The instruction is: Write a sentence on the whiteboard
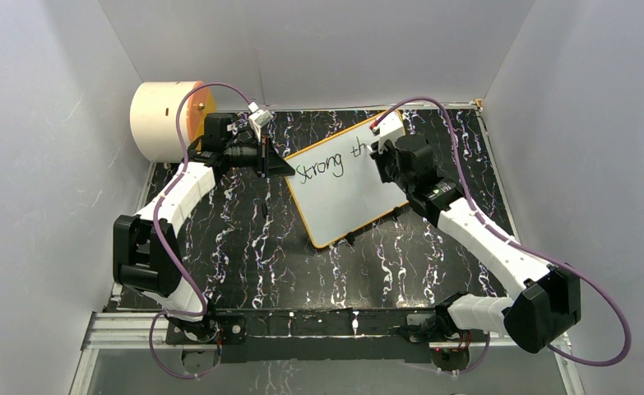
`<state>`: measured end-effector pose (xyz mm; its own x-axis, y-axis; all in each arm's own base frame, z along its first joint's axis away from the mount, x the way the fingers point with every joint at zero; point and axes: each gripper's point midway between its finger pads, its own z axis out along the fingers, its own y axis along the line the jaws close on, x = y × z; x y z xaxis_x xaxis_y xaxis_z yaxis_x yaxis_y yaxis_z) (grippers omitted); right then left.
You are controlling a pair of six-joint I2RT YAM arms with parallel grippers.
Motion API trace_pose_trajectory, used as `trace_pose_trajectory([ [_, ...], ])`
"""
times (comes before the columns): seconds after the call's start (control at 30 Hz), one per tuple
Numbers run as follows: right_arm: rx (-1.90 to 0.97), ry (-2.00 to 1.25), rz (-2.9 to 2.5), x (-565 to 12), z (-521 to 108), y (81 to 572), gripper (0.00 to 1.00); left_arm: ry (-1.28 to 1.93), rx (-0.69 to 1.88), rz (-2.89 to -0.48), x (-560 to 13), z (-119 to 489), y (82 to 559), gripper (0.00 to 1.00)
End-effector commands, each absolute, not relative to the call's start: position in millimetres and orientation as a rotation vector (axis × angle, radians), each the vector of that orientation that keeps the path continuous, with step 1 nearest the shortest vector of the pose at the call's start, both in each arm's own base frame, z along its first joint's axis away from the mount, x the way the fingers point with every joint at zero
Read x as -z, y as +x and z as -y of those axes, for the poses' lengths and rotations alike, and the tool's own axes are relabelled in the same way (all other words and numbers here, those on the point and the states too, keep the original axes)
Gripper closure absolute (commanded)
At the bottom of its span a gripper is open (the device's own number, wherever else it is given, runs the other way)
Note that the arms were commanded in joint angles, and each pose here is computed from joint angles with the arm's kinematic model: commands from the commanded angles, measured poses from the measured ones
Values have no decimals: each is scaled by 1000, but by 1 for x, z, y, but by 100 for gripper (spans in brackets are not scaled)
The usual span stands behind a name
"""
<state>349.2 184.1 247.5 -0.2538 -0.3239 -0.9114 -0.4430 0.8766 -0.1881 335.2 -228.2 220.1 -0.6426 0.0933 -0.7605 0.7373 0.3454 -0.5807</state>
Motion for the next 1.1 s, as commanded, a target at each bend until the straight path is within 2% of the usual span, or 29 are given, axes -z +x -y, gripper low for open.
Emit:
trace_pose_trajectory([
  [0.0, -147, -533, -1754, -286, -190, 364, 100, 744, 1346, -1986, -219, 229, 326, 100],
  [0.6, -156, -539, -1762, -284, -191, 368, 100, 742, 1348, -1990, -217, 229, 326, 100],
  [1.07, -154, -554, -1851, -259, -182, 352, 100, 742, 1348, -1987, -218, 229, 326, 100],
])
